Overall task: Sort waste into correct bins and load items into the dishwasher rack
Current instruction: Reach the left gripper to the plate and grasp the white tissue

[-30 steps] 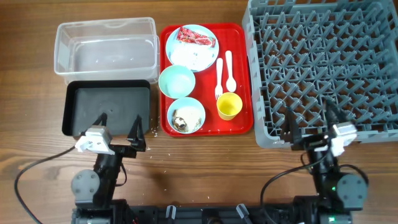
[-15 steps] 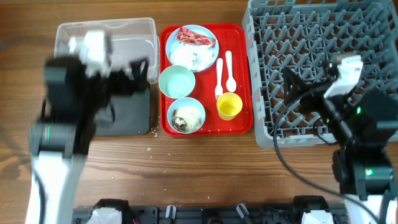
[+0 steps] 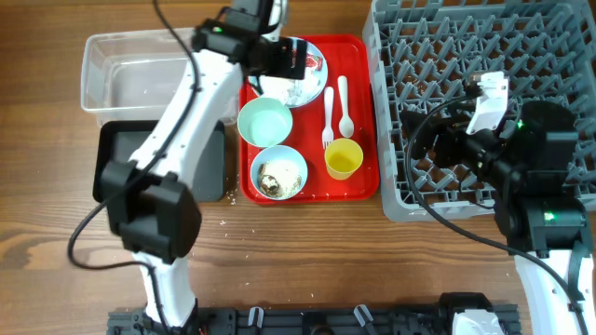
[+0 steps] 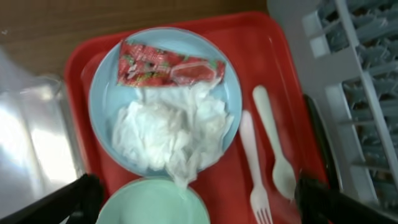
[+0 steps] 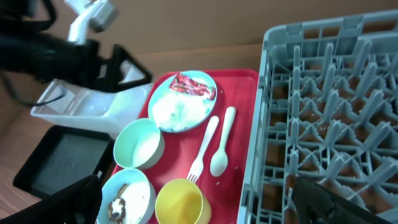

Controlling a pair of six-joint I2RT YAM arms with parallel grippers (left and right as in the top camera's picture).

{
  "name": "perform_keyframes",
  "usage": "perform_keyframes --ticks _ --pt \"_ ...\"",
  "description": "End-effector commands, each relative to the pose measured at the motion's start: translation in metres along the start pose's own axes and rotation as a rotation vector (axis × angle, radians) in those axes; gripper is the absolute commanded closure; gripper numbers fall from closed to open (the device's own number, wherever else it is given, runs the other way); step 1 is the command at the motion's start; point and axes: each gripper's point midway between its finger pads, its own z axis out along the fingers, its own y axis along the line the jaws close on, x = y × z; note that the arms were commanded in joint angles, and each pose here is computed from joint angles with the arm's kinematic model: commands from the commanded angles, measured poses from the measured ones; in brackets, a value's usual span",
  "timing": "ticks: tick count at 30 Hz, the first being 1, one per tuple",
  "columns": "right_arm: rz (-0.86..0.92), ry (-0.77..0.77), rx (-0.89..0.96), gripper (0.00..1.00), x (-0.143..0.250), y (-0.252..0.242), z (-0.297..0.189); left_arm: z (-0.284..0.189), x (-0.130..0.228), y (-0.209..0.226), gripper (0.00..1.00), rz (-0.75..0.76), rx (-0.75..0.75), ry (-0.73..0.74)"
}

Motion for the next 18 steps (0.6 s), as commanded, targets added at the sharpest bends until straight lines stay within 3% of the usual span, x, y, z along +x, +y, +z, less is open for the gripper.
perform_keyframes --ticks 1,7,12,15,17,18 --pt "0.013 0.01 -0.02 0.0 -0.002 0.005 0.0 0.041 -0.002 -0.005 0.0 0.033 0.001 -0.004" --pt "0.034 0.055 0.017 0.0 0.009 -0.004 0.006 0.109 0.039 0.01 0.02 -0.017 -0.026 0.123" --pt "0.045 0.077 0.019 0.0 0.013 -0.008 0.012 0.134 0.061 0.015 0.03 -0.02 -0.038 0.184" --pt "0.054 0.094 0.021 0.0 0.016 -0.01 0.015 0.147 0.073 0.019 0.2 -0.022 -0.045 0.214" --pt "0.057 0.102 0.022 0.0 0.018 -0.011 0.017 0.159 0.082 0.022 0.51 -0.024 -0.049 0.236" --pt "0.058 0.103 0.023 0.0 0.018 -0.011 0.017 0.16 0.083 0.022 0.61 -0.024 -0.049 0.238"
